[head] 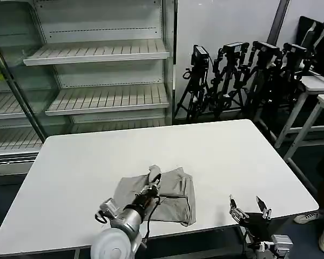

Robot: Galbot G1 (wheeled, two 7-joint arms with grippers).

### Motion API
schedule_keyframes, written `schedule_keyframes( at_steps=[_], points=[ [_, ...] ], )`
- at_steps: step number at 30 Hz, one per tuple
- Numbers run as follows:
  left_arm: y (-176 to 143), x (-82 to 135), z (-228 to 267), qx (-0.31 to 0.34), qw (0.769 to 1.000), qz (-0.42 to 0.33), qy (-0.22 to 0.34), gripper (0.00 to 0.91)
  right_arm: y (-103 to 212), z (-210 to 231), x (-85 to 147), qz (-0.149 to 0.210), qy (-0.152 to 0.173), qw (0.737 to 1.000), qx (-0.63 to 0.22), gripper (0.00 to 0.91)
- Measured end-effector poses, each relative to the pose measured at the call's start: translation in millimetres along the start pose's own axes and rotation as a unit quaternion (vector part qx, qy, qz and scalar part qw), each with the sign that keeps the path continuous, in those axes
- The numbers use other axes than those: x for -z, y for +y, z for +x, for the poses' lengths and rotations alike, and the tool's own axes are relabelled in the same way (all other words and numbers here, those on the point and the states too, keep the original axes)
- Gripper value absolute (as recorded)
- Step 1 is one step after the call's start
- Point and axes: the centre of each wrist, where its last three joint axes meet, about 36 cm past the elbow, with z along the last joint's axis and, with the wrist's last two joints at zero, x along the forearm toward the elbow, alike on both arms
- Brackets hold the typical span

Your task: Fold and organize the clothes.

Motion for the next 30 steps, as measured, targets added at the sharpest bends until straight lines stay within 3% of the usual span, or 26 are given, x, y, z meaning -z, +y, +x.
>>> schedule_keyframes(
  at_steps=[12,22,30],
  points=[
    [-7,-16,-8,-0.027,0.999,-0.039,0.018,0.907,4,0,0,-0.002,-0.001,1.000,0.002,0.907],
    [-14,-5,-15,-0.044,0.998,-0.037,-0.005,0.907,11,2,0,-0.004,0.000,1.000,0.005,0.907],
    [-3,18,6,-0.035,0.997,-0.058,-0.026,0.907,15,2,0,-0.006,-0.001,1.000,0.010,0.907]
  ],
)
